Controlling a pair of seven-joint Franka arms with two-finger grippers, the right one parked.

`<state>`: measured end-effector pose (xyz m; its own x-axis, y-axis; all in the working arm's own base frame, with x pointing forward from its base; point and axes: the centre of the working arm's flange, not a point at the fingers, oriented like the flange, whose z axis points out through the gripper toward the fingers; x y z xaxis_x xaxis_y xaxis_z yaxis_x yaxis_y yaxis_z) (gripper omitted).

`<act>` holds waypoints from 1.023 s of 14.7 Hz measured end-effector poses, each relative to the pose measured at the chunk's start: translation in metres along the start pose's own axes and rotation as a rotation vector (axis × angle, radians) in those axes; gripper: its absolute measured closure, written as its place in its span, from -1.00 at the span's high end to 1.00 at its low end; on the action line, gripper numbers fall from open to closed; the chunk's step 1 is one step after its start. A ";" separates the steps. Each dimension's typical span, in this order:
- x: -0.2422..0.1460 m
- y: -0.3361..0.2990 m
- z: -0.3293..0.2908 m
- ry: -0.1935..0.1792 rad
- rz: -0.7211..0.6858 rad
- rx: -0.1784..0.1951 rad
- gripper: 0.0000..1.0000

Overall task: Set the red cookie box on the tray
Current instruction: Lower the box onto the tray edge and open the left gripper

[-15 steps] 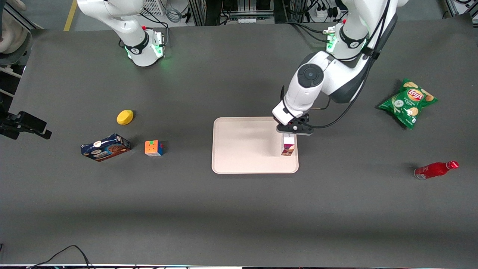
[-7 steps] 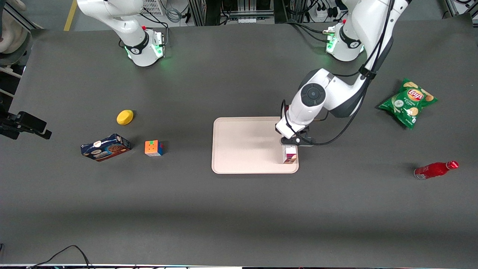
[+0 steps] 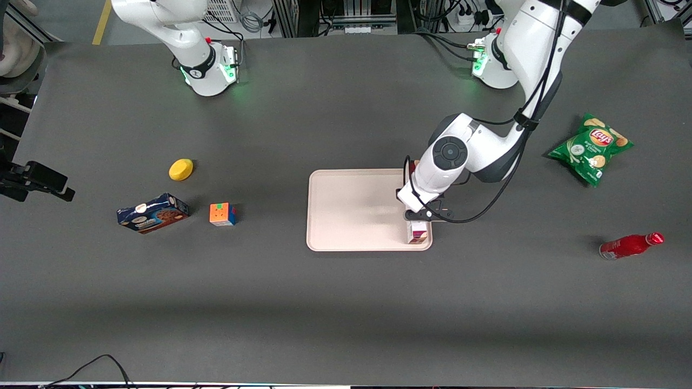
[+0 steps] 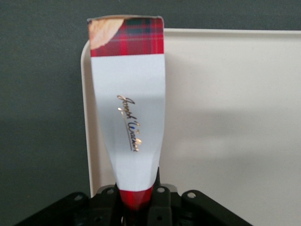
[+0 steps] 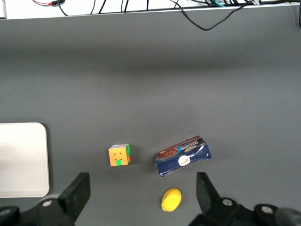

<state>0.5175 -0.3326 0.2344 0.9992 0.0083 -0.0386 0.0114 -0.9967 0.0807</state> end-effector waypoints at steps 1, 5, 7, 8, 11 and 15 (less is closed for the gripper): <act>0.001 0.001 0.002 -0.001 -0.001 0.001 -0.57; 0.004 -0.002 0.006 -0.002 -0.008 0.007 -0.57; 0.005 -0.004 0.006 0.002 -0.011 0.005 -0.57; 0.006 -0.004 0.006 0.004 -0.012 0.004 -0.57; 0.005 -0.002 0.007 0.006 -0.008 0.006 -0.56; 0.007 -0.001 0.009 0.021 0.011 0.018 -0.12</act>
<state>0.5238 -0.3321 0.2252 0.9999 -0.0008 -0.0167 0.0003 -0.9980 0.0634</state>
